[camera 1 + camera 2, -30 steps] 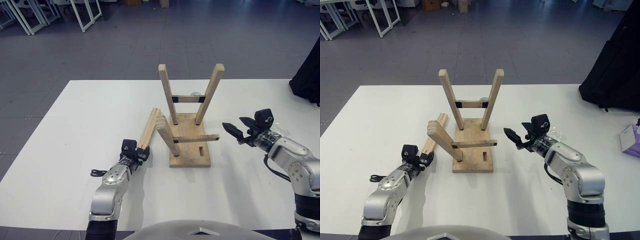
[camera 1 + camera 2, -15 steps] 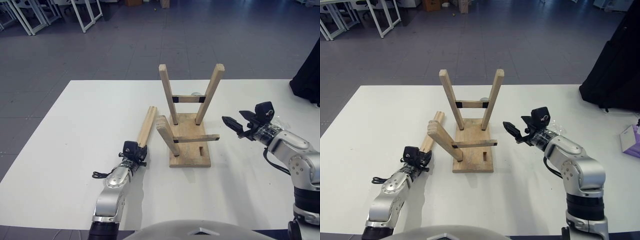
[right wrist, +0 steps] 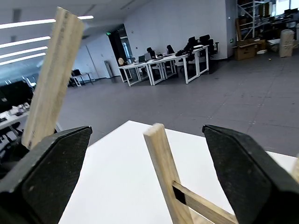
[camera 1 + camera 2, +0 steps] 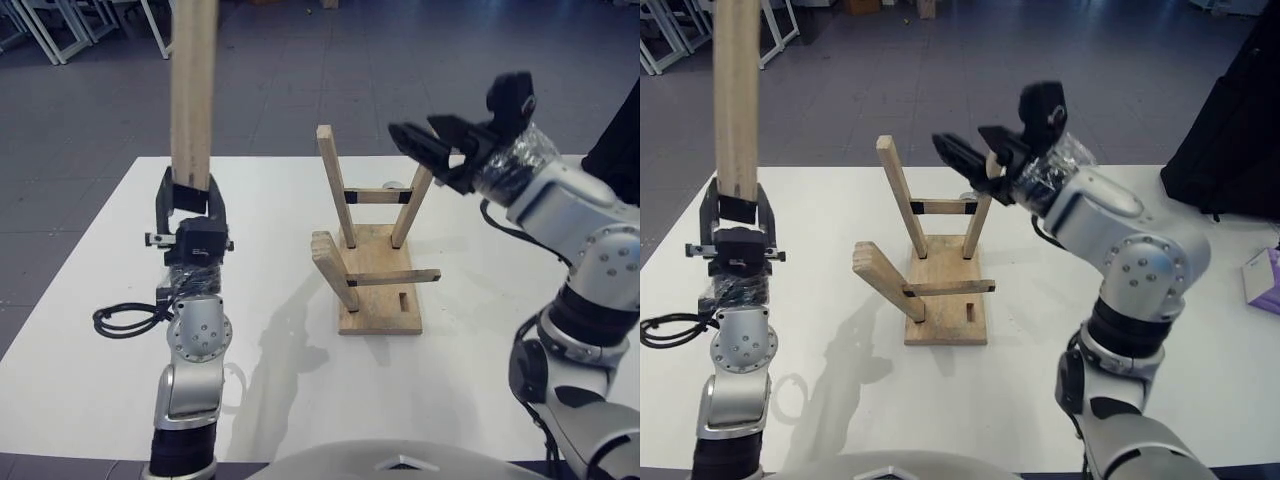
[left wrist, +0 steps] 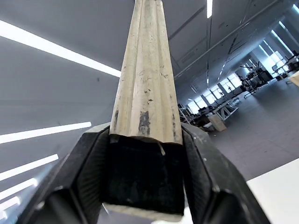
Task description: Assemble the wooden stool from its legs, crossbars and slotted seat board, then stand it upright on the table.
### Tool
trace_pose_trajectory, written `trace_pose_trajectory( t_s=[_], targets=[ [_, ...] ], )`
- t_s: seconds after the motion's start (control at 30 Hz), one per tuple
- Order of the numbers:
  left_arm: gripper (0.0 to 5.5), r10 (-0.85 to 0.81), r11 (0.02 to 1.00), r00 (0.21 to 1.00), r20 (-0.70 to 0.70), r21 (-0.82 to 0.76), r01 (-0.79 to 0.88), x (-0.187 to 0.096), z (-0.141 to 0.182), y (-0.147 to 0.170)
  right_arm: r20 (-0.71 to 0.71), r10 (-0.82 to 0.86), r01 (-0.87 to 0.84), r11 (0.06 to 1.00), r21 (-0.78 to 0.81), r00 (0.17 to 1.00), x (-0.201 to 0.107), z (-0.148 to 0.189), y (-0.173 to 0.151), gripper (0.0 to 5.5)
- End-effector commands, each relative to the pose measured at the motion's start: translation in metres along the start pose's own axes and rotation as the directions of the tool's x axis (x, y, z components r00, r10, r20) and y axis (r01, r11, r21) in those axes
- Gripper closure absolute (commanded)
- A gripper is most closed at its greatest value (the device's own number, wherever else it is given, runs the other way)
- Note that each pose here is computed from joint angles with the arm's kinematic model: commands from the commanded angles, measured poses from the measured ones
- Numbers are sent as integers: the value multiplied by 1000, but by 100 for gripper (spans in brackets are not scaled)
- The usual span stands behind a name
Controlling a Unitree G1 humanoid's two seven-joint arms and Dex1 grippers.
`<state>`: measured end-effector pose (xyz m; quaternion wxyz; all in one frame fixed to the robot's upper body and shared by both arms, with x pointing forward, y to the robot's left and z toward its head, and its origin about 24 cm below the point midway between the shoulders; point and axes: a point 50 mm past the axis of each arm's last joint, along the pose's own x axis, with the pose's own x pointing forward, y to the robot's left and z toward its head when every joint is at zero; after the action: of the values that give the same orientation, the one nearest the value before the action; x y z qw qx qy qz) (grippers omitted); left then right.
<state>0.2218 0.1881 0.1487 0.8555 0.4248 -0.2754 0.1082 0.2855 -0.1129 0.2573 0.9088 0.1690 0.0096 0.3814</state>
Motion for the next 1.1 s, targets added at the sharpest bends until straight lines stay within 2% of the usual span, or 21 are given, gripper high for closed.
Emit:
trace_pose_trajectory(
  t_s=[0.03,0.2,0.47,0.7,1.0,1.1],
  targets=[
    [346,-25,974,972,232,225,-29,16,14,0,66,153,-163,968,191,986,22,16,27,112],
    [346,-15,947,920,391,300,-112,24,29,-1,75,227,-238,889,390,971,31,19,37,112],
    [346,-46,923,905,422,365,-124,26,23,-3,74,274,-268,788,554,959,40,28,58,112],
    [346,-74,908,906,416,403,-111,24,18,-7,55,282,-257,759,599,958,38,31,66,112],
    [346,-69,907,887,456,399,-135,27,26,-6,-28,213,-147,759,634,977,47,6,50,112],
    [346,-74,906,887,456,402,-131,26,27,-7,-16,208,-148,746,649,978,47,6,48,173]
  ],
)
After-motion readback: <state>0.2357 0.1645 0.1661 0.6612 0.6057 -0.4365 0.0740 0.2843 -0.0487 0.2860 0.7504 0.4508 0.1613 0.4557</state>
